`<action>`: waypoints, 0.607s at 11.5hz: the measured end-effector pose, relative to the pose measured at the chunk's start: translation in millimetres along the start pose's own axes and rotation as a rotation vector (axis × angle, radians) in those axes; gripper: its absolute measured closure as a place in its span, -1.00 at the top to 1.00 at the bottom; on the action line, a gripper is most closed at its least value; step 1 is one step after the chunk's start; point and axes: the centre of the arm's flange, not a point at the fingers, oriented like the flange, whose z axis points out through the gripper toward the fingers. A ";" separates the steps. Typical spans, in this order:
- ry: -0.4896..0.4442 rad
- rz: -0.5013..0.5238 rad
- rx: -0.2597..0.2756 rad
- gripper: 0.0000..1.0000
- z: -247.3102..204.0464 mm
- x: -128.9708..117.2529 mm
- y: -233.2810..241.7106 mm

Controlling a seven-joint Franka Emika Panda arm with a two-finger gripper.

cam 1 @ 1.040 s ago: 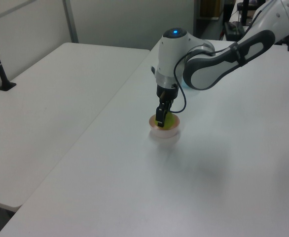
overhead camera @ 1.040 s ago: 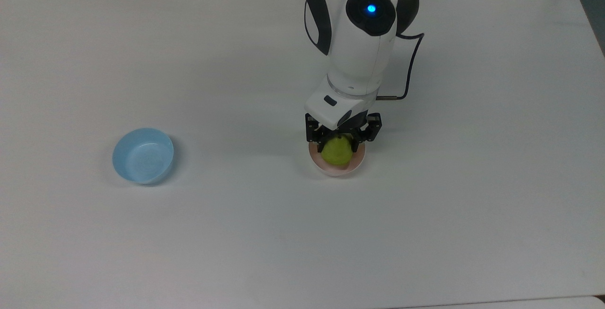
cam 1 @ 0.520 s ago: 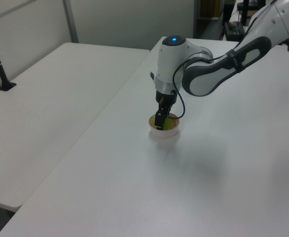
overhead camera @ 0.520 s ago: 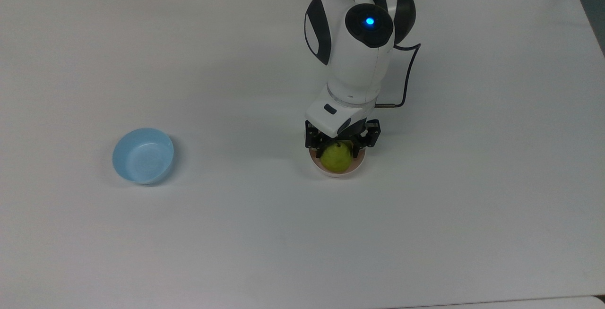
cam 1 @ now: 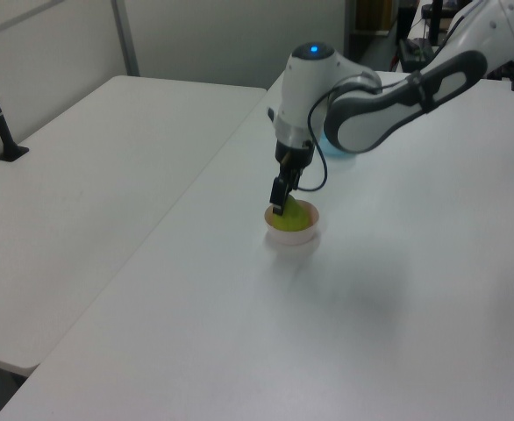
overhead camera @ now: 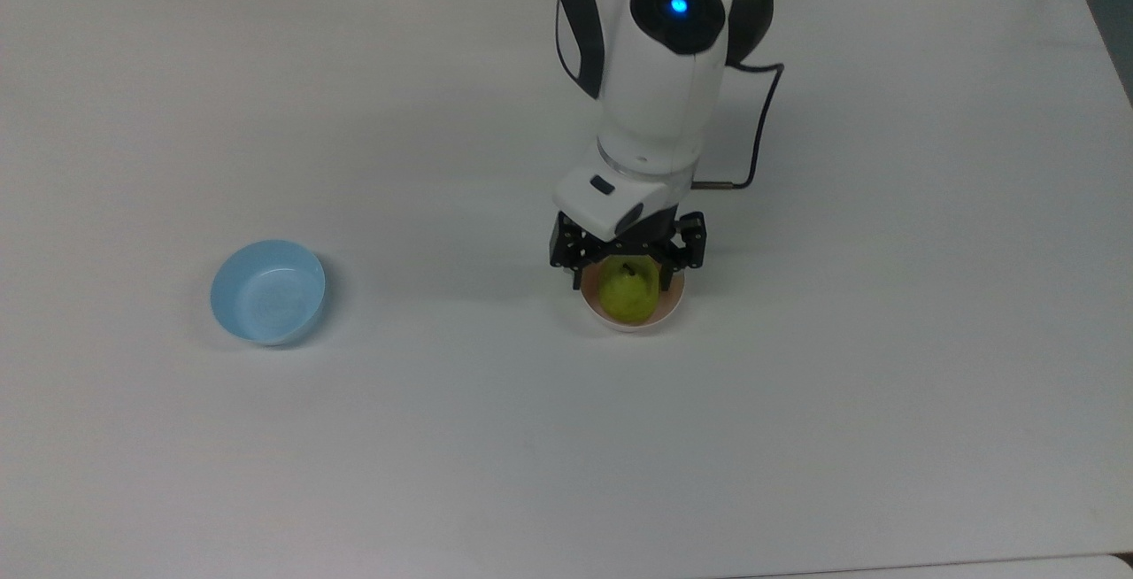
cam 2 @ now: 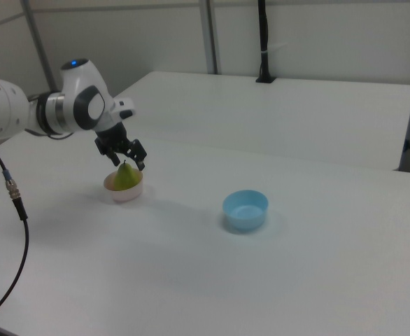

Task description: Place the pear in the bowl

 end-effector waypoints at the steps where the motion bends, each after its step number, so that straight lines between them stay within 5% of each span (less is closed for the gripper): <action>1: -0.004 0.016 -0.006 1.00 -21.3 1.8 11.7; 7: -0.115 0.015 -0.054 1.00 -143.5 -17.3 100.3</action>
